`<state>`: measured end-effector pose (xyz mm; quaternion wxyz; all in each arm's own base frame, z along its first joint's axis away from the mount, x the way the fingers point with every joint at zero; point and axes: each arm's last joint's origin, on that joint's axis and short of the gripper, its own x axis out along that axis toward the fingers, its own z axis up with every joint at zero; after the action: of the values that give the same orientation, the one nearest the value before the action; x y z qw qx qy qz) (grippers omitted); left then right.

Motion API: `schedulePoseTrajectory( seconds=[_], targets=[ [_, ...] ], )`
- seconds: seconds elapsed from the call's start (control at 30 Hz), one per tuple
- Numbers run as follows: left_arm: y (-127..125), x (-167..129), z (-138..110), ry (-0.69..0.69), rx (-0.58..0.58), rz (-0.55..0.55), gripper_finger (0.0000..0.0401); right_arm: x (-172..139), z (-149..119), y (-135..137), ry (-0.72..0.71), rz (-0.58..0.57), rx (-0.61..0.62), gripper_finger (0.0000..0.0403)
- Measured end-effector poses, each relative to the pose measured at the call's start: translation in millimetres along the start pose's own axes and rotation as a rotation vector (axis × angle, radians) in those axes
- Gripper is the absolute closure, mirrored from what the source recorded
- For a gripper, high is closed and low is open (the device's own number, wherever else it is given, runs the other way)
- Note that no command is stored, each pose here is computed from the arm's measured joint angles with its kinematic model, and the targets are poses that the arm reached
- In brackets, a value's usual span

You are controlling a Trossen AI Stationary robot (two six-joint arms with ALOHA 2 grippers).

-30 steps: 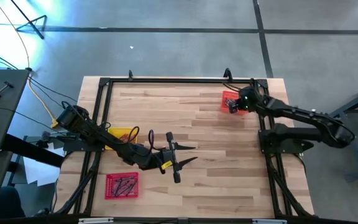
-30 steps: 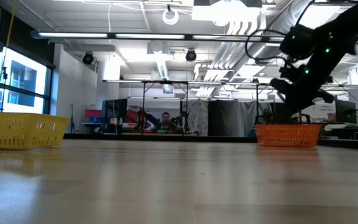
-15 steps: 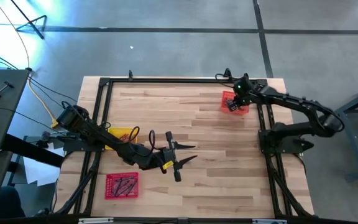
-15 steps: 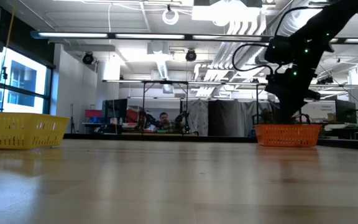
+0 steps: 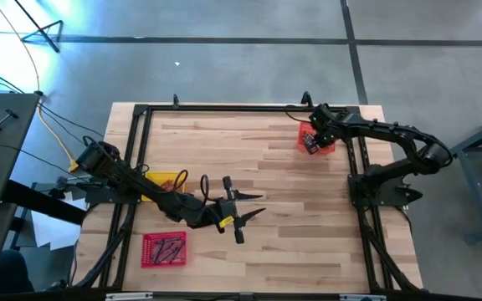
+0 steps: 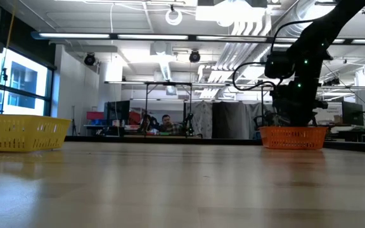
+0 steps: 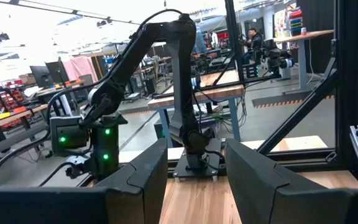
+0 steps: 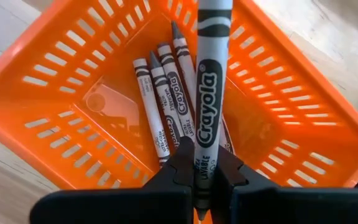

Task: Sort crayons
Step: Put the gray crayon into the orange bin, then return to Home Position

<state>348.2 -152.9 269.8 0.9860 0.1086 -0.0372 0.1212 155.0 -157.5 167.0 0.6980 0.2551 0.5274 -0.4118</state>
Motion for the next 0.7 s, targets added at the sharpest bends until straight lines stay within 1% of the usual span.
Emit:
schedulePoseTrajectory(
  seconds=[0.1,0.17,0.47,0.53,0.6,0.63,0.7],
  targets=[
    [-0.4,-0.3,0.1,0.000,0.000,-0.001,0.0256,0.0,-0.1,0.0,0.001,0.000,0.000,0.0391],
    [-0.4,-0.3,0.1,0.000,0.000,-0.001,0.0256,0.0,-0.1,0.0,0.001,0.000,0.000,0.0378],
    [-0.7,-0.4,-1.1,0.012,0.009,0.003,0.0256,-1.5,0.2,-0.2,0.012,-0.002,0.004,0.0280],
    [0.2,-0.5,-2.8,0.036,0.019,0.044,0.0256,-8.2,3.2,-0.5,0.038,-0.003,0.003,0.0268],
    [1.0,-1.8,-4.3,0.069,0.029,0.123,0.0256,-20.5,7.8,-0.8,0.057,0.008,0.009,0.0262],
    [1.3,-3.4,-4.5,0.091,0.040,0.164,0.0256,-27.8,9.5,0.0,0.057,0.025,0.007,0.0262],
    [1.5,-7.8,-5.6,0.148,0.087,0.221,0.0256,-44.6,12.8,4.1,0.004,0.088,-0.021,0.0263]
  ],
)
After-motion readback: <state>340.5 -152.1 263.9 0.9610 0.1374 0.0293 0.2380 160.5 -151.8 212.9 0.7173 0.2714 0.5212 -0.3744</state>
